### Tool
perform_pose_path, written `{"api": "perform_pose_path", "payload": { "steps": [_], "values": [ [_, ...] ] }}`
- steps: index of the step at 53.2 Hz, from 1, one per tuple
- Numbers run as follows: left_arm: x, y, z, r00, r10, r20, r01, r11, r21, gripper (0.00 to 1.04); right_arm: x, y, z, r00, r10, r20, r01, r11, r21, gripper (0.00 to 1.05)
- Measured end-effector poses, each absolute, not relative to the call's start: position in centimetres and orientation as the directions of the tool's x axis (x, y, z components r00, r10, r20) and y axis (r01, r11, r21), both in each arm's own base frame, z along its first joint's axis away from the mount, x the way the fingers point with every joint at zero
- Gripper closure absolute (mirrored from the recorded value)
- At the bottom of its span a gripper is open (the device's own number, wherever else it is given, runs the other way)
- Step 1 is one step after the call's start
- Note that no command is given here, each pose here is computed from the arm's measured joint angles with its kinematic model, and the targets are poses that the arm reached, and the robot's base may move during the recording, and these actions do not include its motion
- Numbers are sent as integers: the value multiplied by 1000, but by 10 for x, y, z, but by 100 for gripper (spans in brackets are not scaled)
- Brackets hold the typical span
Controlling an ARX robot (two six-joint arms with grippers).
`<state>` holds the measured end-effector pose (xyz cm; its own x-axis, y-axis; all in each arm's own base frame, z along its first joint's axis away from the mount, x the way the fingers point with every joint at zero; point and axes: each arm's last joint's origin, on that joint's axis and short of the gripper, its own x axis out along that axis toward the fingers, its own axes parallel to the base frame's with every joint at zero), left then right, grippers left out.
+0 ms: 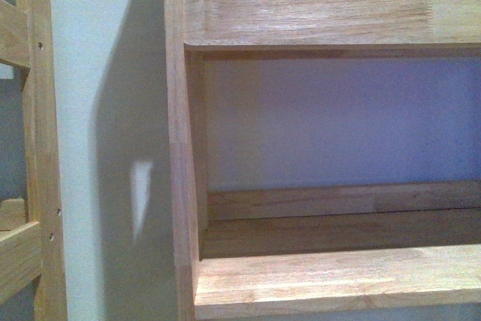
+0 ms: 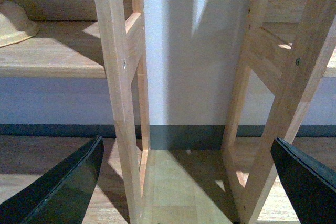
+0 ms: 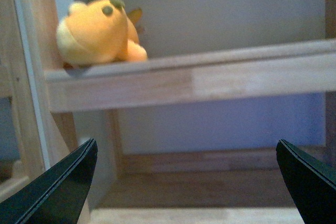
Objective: Put away toys
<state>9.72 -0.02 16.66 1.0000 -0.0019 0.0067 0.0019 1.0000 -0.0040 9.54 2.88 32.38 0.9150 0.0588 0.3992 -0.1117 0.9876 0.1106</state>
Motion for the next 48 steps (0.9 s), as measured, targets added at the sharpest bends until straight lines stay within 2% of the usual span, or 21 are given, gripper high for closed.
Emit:
{"api": "perform_pose_path", "payload": {
  "steps": [5, 11, 15, 33, 37, 48],
  "values": [
    [97, 0, 167, 1000, -2, 7, 2, 1000, -4, 6, 99, 30, 294, 936, 51, 349, -87, 992, 89, 0],
    [97, 0, 167, 1000, -2, 7, 2, 1000, -4, 6, 100, 28, 282, 992, 17, 125, -21, 999, 30, 15],
    [97, 0, 167, 1000, -2, 7, 2, 1000, -4, 6, 99, 25, 269, 999, 22, 30, -22, 1000, -5, 25],
    [97, 0, 167, 1000, -2, 7, 2, 1000, -4, 6, 98, 12, 224, 1000, 12, -9, -12, 1000, -14, 75],
    [97, 0, 167, 1000, -2, 7, 2, 1000, -4, 6, 99, 7, 216, 999, 38, -12, -38, 999, -13, 87],
    [97, 0, 167, 1000, -2, 7, 2, 1000, -4, 6, 98, 1, 200, 1000, 3, -10, -4, 1000, -9, 86]
  ]
}}
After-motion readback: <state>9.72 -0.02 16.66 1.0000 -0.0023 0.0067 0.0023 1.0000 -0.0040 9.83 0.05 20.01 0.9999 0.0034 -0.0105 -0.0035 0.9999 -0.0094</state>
